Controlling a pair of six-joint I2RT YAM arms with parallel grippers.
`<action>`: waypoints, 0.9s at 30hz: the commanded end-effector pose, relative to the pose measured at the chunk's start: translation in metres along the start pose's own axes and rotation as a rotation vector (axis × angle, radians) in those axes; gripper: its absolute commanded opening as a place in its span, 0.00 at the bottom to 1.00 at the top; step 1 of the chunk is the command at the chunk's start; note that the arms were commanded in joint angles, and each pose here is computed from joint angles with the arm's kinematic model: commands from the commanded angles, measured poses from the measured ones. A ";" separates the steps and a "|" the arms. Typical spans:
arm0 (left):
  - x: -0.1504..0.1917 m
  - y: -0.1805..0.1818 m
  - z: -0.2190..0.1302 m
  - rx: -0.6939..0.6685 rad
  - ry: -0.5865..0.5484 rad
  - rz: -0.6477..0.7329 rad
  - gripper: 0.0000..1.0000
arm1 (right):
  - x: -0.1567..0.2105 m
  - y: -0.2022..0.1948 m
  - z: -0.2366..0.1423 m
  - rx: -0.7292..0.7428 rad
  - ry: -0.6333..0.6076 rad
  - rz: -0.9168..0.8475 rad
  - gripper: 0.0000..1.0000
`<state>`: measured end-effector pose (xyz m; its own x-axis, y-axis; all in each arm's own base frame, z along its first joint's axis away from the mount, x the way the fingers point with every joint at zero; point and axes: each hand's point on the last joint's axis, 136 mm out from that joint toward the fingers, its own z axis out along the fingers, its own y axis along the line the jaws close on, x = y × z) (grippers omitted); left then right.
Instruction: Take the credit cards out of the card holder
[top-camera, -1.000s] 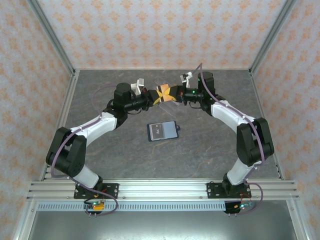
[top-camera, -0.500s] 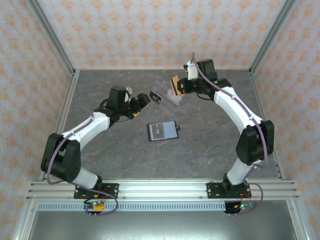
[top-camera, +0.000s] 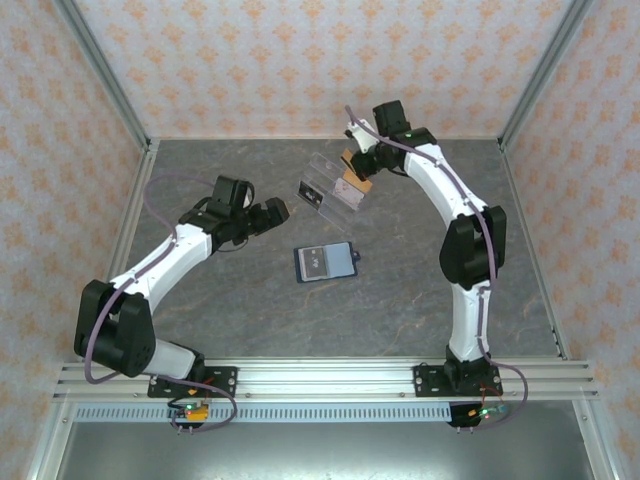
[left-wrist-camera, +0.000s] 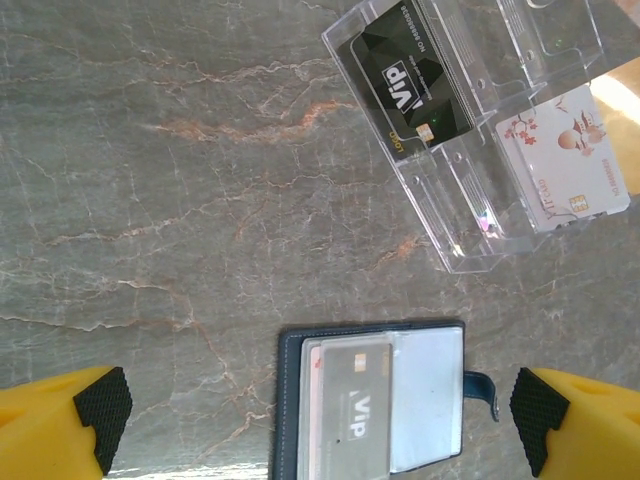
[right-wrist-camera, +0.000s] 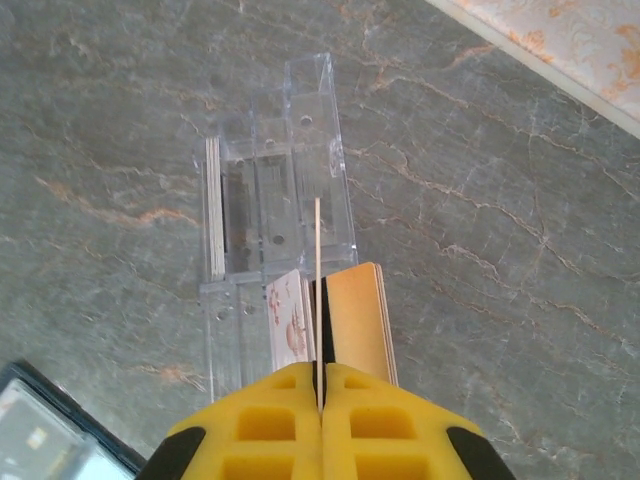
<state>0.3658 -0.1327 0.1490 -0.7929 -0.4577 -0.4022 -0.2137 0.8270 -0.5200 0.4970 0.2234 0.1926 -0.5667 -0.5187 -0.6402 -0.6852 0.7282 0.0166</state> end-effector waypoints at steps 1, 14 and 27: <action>-0.006 0.008 0.000 -0.053 0.004 0.022 1.00 | 0.015 -0.002 0.001 -0.002 0.092 -0.073 0.00; -0.003 0.008 0.014 -0.054 0.039 0.005 1.00 | 0.017 -0.017 0.020 0.037 0.133 -0.100 0.00; 0.000 0.006 0.023 -0.047 0.077 -0.003 1.00 | 0.028 -0.016 0.025 0.023 0.189 -0.111 0.18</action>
<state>0.3720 -0.1364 0.1215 -0.8326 -0.4398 -0.3366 -0.2499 0.8407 -0.4804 0.5038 0.2135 0.1569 -0.5621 -0.6533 -0.5072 -0.7380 0.6730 -0.0490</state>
